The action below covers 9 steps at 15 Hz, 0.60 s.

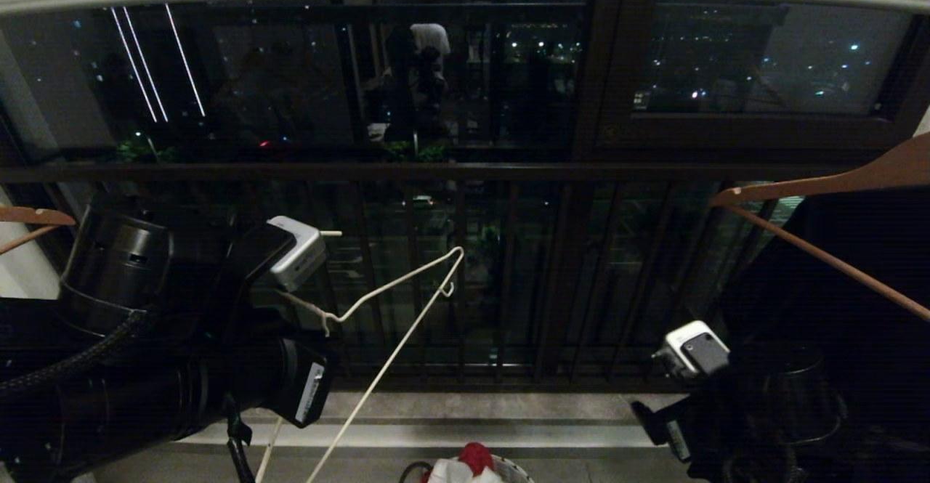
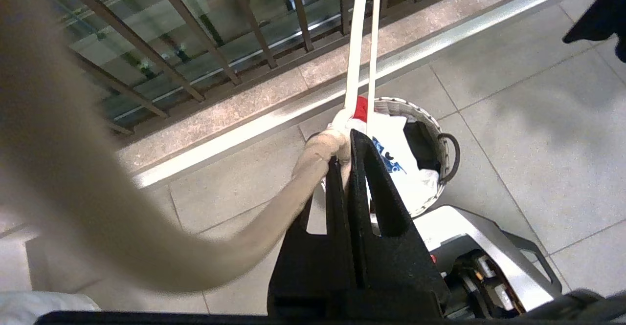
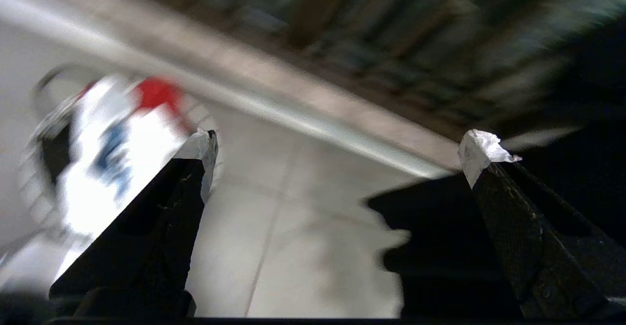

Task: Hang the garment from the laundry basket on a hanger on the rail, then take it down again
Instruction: Hang the clothes rack on the clothesline

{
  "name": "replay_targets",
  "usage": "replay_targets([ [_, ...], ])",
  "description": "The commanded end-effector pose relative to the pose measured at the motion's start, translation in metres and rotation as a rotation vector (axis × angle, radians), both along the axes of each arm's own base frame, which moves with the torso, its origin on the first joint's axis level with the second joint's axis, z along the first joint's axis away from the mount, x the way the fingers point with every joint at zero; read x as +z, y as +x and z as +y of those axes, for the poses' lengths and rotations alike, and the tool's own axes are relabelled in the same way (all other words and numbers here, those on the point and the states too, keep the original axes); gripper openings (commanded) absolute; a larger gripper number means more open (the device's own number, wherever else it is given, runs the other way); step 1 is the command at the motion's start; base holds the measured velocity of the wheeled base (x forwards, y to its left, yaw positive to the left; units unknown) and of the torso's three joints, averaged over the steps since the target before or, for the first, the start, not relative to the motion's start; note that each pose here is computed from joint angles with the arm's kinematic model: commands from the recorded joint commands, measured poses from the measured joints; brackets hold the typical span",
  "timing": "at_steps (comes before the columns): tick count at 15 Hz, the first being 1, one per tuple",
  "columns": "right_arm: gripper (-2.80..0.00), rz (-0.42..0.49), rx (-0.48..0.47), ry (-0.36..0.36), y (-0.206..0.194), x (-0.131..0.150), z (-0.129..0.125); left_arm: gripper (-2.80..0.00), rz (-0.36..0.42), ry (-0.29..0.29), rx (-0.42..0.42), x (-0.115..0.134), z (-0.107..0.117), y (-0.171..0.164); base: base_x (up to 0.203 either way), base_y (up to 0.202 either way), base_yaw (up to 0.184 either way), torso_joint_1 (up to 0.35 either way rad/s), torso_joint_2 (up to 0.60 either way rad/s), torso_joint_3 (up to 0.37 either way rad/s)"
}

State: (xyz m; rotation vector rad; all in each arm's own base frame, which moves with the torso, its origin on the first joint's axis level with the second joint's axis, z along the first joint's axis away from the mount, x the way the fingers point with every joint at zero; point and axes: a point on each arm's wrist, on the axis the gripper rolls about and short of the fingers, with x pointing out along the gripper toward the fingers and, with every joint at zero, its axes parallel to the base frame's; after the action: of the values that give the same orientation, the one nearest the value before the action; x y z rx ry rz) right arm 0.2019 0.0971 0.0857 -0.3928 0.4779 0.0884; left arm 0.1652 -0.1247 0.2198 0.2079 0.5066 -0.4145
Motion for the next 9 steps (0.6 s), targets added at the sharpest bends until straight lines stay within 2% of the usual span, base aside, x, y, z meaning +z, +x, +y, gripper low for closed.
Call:
replay_targets([
  [1, 0.0, -0.151, -0.087, 0.043, -0.018, 0.046, -0.027, -2.8, -0.01, 0.027, -0.017, 0.0, 0.001, -0.001, 0.0, 0.0, 0.0, 0.0, 0.0, 0.0],
  [3, 0.0, -0.148, -0.125, 0.022, -0.033, 0.07, -0.041, -2.8, 0.009, 0.054, -0.031, -0.007, -0.003, 0.002, 0.0, 0.0, 0.0, 0.0, 0.0, 0.0],
  [5, 0.0, -0.1, -0.141, -0.008, -0.053, 0.087, -0.052, -2.8, 0.015, 0.058, -0.05, -0.008, -0.007, 0.0, 0.0, 0.0, 0.0, 0.0, 0.0, 0.0],
  [6, -2.8, -0.087, -0.146, -0.016, -0.064, 0.092, -0.056, -2.8, 0.015, 0.058, -0.05, -0.008, -0.007, 0.0, 0.0, 0.0, 0.0, 0.0, 0.0, 0.0],
  [9, -2.8, -0.09, -0.153, -0.015, -0.089, 0.102, -0.066, -2.8, 0.021, 0.063, -0.05, -0.007, -0.005, -0.002, 0.0, 0.0, 0.0, 0.0, 0.0, 0.0],
])
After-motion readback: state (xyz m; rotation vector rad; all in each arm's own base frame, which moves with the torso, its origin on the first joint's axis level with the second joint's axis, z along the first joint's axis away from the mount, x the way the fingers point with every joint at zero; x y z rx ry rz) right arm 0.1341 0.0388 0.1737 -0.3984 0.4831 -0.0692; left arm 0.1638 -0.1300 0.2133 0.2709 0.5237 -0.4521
